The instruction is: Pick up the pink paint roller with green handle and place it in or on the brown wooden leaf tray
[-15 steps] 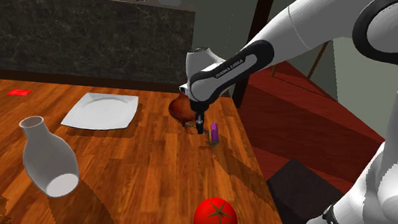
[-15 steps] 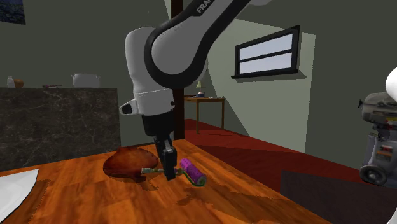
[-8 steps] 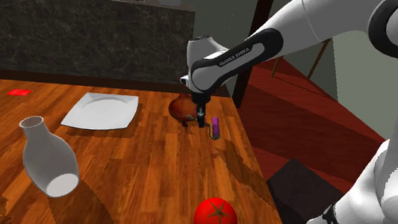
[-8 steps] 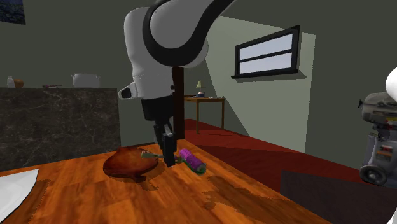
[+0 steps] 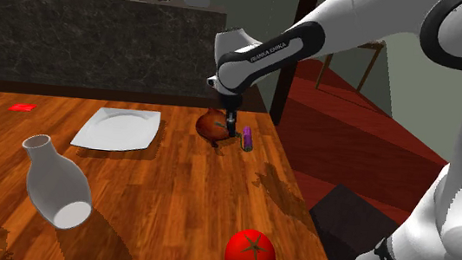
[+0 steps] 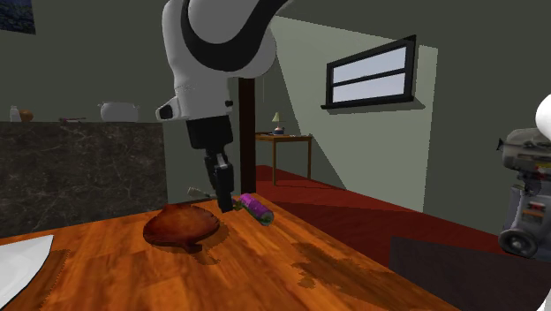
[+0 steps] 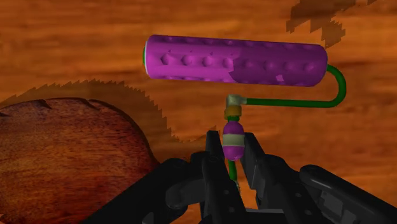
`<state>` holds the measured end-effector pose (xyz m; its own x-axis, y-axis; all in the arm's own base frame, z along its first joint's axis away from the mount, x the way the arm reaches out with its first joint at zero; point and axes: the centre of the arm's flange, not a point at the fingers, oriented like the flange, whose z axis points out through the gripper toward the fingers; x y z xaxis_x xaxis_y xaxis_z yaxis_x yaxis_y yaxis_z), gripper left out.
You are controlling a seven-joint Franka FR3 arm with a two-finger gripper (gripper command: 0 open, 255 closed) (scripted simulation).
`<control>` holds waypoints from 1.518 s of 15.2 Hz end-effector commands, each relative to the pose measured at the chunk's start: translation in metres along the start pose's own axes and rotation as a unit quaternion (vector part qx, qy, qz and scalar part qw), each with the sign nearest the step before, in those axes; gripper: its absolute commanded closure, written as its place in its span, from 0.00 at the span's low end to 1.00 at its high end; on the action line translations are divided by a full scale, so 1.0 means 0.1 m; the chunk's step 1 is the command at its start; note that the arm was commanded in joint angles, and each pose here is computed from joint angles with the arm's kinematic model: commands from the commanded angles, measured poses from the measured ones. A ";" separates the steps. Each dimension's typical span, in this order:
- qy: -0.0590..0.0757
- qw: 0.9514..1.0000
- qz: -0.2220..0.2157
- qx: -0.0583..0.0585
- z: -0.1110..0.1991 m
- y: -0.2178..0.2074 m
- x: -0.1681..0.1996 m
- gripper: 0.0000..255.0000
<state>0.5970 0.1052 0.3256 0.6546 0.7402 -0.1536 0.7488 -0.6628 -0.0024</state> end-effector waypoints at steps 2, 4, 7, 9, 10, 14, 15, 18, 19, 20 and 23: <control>0.000 1.000 0.000 0.000 -0.03 0.35 0.16 1.00; 0.000 1.000 0.000 0.000 -0.05 0.59 0.26 1.00; 0.000 1.000 0.000 0.000 -0.08 0.95 0.43 1.00; 0.000 1.000 0.000 0.000 -0.11 1.19 0.54 1.00; 0.000 1.000 0.000 0.000 -0.12 1.31 0.59 1.00; 0.000 1.000 0.000 0.000 -0.10 1.71 0.78 1.00; 0.000 1.000 0.000 0.000 -0.05 1.71 0.79 1.00; 0.000 1.000 0.000 0.000 0.10 1.71 0.82 1.00; 0.000 1.000 0.000 0.000 0.16 1.71 0.82 1.00; 0.000 1.000 0.000 0.000 0.21 1.71 0.83 1.00; 0.000 1.000 0.000 0.000 0.37 1.71 0.86 1.00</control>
<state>0.7770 0.0509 0.2804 0.6543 0.7403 -0.1542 0.7490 -0.6626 -0.0029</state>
